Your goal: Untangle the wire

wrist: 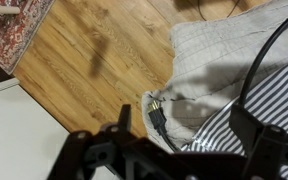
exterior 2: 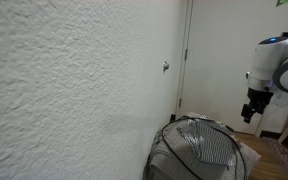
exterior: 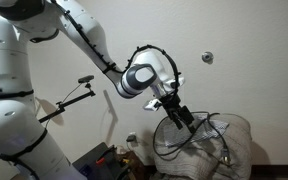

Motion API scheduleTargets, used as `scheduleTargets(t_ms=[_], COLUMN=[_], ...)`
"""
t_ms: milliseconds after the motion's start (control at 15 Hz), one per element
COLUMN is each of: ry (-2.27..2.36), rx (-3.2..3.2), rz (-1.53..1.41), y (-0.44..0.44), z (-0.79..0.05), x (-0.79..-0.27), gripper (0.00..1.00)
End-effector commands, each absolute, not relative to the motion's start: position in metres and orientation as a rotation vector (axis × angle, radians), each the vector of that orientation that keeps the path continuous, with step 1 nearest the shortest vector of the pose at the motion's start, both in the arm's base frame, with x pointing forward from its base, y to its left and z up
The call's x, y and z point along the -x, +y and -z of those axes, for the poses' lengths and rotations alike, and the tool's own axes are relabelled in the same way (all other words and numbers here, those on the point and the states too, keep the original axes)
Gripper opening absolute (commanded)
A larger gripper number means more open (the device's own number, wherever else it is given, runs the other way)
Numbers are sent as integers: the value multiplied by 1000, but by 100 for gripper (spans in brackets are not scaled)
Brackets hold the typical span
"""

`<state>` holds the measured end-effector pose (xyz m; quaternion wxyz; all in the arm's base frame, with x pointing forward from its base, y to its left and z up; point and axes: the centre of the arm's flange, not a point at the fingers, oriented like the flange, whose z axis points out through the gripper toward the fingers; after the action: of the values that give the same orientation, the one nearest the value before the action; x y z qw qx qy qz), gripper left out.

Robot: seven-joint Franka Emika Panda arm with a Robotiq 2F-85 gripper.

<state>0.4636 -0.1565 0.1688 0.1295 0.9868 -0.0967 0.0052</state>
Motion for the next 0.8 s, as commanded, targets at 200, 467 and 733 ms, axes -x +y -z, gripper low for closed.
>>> scheduleTargets(t_ms=[200,467,733], ry=[-38,247,563], rx=[-2800,-2770,-2832], rz=[60,148,104], y=[-161,-185,-212], z=[-176,-181,-181], x=[-475,-495,-516], gripper=[100,100,100])
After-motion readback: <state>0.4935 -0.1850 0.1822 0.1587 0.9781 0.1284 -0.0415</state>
